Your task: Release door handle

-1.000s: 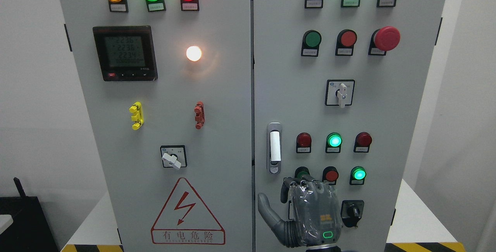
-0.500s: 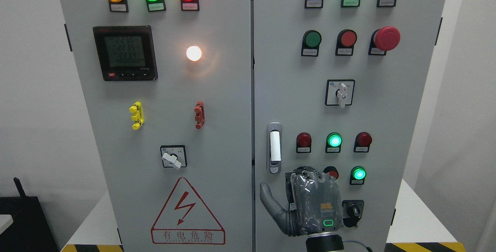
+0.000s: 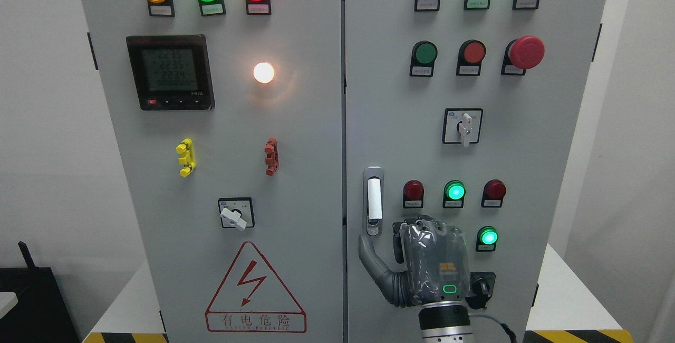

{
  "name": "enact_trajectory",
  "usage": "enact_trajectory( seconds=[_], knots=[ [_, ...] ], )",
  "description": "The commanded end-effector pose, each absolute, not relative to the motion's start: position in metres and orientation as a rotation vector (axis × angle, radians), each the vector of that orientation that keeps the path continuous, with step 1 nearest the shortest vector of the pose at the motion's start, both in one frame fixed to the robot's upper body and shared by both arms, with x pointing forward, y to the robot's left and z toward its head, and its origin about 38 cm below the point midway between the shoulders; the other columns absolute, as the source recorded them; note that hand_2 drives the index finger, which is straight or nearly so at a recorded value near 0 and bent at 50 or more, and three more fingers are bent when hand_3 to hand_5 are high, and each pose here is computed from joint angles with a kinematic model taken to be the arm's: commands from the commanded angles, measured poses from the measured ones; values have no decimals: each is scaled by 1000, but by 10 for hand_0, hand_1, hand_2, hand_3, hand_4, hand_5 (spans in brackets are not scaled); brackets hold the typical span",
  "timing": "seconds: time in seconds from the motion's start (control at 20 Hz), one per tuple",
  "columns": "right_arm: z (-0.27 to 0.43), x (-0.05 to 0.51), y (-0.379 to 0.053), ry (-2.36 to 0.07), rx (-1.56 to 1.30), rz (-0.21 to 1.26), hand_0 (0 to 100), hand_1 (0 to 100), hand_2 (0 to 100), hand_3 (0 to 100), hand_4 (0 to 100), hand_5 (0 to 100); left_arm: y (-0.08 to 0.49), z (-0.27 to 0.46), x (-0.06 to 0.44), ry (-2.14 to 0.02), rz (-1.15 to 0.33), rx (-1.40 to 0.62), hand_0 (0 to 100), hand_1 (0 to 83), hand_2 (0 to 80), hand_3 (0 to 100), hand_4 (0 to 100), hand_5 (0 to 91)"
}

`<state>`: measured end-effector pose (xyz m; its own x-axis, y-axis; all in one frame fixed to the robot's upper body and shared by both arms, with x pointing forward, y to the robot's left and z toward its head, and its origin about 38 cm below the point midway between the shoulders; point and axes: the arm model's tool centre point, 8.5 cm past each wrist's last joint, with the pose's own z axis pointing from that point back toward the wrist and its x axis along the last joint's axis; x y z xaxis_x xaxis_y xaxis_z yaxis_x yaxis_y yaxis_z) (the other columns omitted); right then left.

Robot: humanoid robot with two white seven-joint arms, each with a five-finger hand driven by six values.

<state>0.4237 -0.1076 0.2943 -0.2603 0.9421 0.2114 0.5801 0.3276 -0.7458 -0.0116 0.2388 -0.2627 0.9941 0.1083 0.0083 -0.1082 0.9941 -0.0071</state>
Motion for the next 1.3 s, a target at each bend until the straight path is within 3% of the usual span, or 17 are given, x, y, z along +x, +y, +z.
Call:
enact_trajectory(
  seconds=[0.0, 1.25],
  knots=[
    [298, 428, -109, -1946, -1345, 711, 325, 89, 993, 1000, 861, 899, 239, -263, 5, -35, 123, -8, 120, 389, 0, 0, 0, 0],
    [302, 433, -107, -1926, -1345, 716, 349, 121, 1000, 1000, 882, 913, 239, -263, 5, -35, 123, -8, 120, 389, 0, 0, 0, 0]
  ],
)
